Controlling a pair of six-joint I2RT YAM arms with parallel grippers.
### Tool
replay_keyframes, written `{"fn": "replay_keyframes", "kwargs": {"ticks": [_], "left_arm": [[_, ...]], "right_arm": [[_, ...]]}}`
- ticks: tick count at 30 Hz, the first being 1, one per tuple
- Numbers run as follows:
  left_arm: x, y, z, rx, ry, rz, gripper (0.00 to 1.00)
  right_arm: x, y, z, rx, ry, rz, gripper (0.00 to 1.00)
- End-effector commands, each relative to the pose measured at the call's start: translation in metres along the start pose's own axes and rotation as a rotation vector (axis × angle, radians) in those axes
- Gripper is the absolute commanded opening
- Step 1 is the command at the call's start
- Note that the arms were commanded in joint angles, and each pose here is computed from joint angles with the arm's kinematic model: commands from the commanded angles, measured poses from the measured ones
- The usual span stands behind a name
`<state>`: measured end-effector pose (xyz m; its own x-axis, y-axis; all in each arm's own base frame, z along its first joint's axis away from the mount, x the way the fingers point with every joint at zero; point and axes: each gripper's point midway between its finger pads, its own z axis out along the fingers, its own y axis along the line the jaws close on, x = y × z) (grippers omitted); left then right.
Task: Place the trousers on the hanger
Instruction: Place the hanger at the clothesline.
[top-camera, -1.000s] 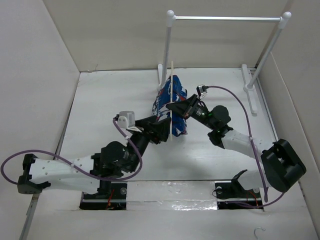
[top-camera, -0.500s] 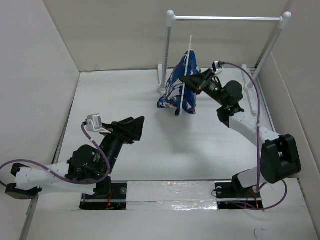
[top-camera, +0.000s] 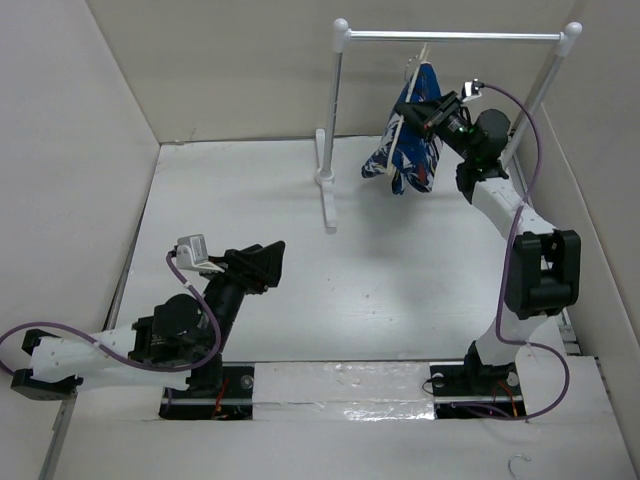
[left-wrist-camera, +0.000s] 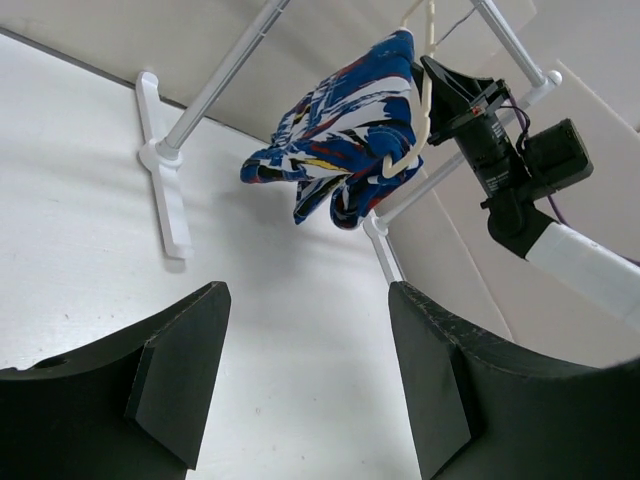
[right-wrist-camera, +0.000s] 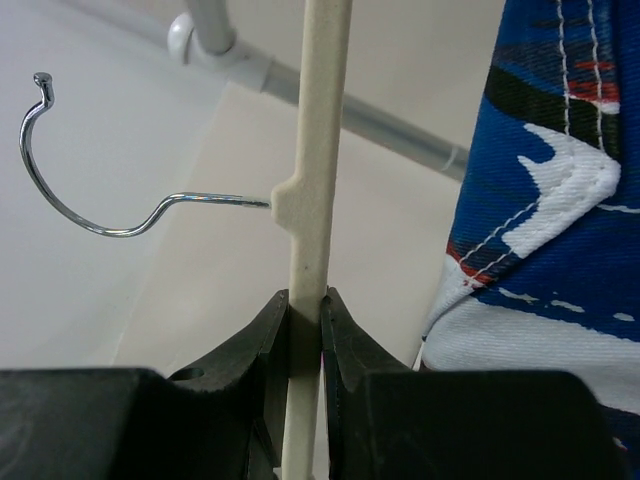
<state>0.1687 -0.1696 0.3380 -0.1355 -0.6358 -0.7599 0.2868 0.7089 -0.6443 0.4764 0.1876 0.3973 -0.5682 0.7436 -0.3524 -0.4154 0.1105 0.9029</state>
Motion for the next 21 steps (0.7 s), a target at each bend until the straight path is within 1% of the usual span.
{"fn": "replay_keyframes", "kwargs": {"ticks": [1,2,4,8,14,17,19,21], "left_arm": [[-0.002,0.006,0.001,-0.032,-0.012,-0.008,0.61],[-0.002,0.006,0.001,-0.033,-0.013,-0.008,0.61],[-0.002,0.008,0.001,-0.038,-0.016,-0.006,0.61],[0.001,0.01,0.001,-0.045,-0.016,0.01,0.62],[0.014,0.015,0.004,-0.072,-0.012,0.03,0.62],[0.017,0.012,0.005,-0.068,-0.01,0.038,0.62],[0.02,0.009,0.007,-0.066,-0.003,0.053,0.62],[0.023,0.003,0.007,-0.048,0.011,0.057,0.62]], "right_arm": [[-0.03,0.085,-0.006,-0.204,-0.049,-0.177,0.0],[-0.032,0.089,-0.004,-0.209,-0.052,-0.181,0.0],[-0.044,0.081,-0.003,-0.204,-0.063,-0.166,0.0],[-0.058,0.086,-0.002,-0.24,-0.065,-0.163,0.0],[-0.065,0.088,-0.006,-0.245,-0.07,-0.178,0.0],[-0.079,0.084,-0.009,-0.237,-0.083,-0.178,0.0],[-0.087,0.072,-0.006,-0.22,-0.086,-0.165,0.0],[-0.094,0.077,-0.004,-0.229,-0.08,-0.178,0.0]]}}
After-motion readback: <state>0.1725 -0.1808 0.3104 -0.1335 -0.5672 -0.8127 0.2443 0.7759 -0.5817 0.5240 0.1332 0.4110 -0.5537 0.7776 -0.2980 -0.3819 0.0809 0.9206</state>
